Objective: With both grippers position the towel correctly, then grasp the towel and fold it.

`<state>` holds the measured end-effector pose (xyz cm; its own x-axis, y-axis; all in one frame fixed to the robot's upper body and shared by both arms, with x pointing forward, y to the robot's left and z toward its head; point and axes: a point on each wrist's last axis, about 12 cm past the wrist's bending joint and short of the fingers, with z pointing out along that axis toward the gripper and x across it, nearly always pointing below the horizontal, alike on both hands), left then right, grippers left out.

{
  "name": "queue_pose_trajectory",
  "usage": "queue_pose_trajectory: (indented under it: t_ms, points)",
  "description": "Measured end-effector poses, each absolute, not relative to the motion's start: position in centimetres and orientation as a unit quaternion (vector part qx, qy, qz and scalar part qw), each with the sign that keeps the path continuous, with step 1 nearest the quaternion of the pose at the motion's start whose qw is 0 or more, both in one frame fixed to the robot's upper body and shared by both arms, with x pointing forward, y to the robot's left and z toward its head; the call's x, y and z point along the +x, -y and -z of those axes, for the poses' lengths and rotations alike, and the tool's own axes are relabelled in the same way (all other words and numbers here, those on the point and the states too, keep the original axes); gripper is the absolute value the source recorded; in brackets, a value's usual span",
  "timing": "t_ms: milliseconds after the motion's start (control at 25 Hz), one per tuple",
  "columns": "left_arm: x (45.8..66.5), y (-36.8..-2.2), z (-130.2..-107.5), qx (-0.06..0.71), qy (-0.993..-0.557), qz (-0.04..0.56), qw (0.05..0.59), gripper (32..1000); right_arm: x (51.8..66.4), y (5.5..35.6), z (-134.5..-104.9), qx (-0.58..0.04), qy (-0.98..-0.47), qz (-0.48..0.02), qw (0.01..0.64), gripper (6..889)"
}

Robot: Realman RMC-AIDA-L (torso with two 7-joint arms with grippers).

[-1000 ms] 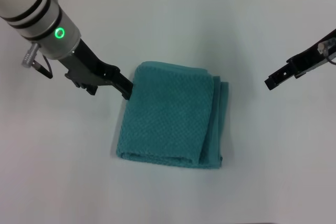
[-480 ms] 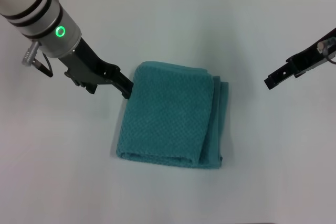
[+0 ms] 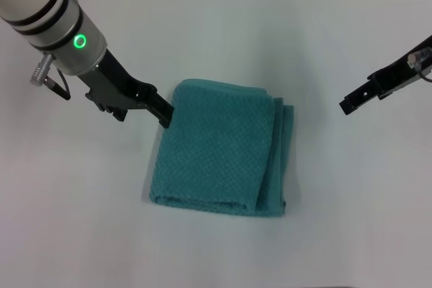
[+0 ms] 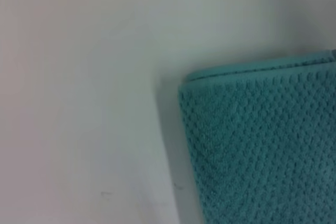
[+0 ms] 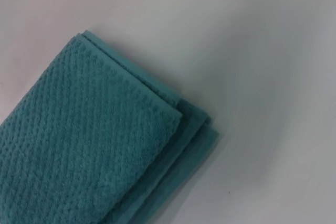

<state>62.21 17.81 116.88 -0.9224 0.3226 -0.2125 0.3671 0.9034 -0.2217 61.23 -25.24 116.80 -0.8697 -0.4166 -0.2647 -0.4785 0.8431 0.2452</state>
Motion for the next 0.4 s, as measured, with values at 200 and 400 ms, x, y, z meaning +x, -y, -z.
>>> queue_pose_trajectory:
  t_ms: [200,400]
  points:
    - [62.20,-17.79,-116.88,0.177,-0.972,0.130,0.086,919,61.26,25.19,-116.84,-0.235,-0.954,-0.153,0.101,852]
    - [62.20,-17.79,-116.88,0.177,-0.972,0.130,0.086,919,61.28,25.18,-116.86,-0.235,-0.954,-0.153,0.102,852]
